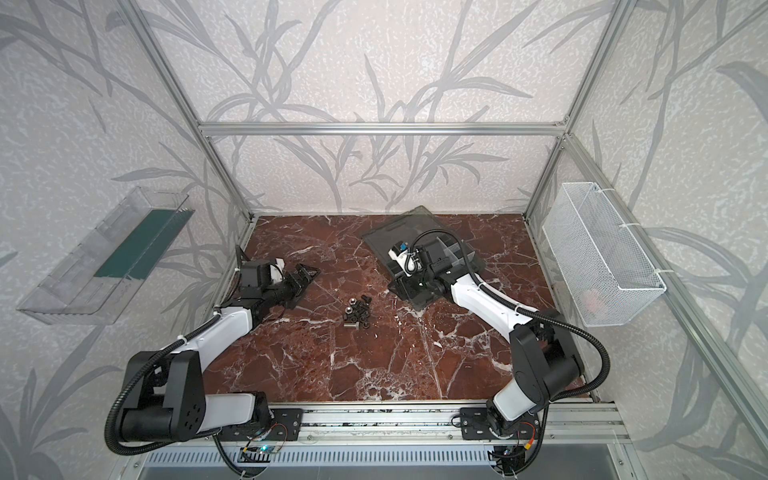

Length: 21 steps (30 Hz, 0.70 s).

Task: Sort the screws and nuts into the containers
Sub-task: 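Move the right gripper back over the pile of bolts and nuts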

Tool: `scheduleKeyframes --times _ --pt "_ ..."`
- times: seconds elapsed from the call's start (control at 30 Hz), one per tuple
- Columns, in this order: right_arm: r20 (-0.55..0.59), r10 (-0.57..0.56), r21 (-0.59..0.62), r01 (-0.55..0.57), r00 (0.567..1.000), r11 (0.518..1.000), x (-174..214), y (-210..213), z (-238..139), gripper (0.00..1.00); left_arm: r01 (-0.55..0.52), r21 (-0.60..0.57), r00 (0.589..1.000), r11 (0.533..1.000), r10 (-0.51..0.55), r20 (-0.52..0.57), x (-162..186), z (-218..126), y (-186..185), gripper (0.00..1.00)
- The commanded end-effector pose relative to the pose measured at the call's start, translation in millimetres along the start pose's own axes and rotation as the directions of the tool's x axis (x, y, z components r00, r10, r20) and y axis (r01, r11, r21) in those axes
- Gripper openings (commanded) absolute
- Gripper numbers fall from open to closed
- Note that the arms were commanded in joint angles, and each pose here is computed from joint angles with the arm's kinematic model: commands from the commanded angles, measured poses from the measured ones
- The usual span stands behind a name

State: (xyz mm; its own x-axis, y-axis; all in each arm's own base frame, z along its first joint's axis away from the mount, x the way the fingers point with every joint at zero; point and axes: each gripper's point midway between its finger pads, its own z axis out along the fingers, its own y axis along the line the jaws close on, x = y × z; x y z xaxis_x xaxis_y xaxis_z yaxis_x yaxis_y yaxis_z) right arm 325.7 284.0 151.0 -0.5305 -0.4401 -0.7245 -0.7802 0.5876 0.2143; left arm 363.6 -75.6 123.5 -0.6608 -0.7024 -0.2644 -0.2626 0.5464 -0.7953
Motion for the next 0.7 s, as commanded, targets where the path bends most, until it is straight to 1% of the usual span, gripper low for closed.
scheduleKeyframes --times 0.0,0.17,0.27,0.4,0.47,0.57,0.67 --pt "0.061 -0.17 -0.129 0.177 0.984 0.976 -4.3 37.5 8.3 0.63 0.029 0.012 1.0 1.0 -0.029 0.005 0.4 0.0 2.7 1.0" --pt "0.087 -0.192 -0.23 0.208 0.977 0.951 -0.9 65.0 31.5 0.63 0.052 0.023 0.999 0.998 -0.052 -0.001 1.0 1.5 2.8 1.0" --pt "0.077 -0.212 -0.26 0.225 0.974 0.939 4.0 77.0 47.7 0.63 0.066 0.036 0.998 0.997 -0.065 -0.002 0.0 1.2 2.6 1.0" --pt "0.032 -0.245 -0.282 0.244 0.969 0.928 17.9 89.7 72.7 0.63 0.084 0.045 0.996 0.995 -0.084 -0.001 -1.4 -0.9 4.2 1.0" --pt "0.017 -0.258 -0.283 0.252 0.966 0.926 23.0 93.9 82.8 0.63 0.097 0.031 0.995 0.995 -0.097 0.001 -1.8 -2.3 7.7 0.99" --pt "0.004 -0.276 -0.296 0.265 0.961 0.918 30.7 102.4 94.5 0.63 0.098 0.004 0.995 0.995 -0.098 0.004 -2.6 -5.1 11.9 1.0" --pt "-0.006 -0.294 -0.303 0.279 0.956 0.911 38.2 108.2 104.6 0.62 0.098 0.008 0.995 0.995 -0.098 0.007 -4.2 -6.9 11.2 0.99"
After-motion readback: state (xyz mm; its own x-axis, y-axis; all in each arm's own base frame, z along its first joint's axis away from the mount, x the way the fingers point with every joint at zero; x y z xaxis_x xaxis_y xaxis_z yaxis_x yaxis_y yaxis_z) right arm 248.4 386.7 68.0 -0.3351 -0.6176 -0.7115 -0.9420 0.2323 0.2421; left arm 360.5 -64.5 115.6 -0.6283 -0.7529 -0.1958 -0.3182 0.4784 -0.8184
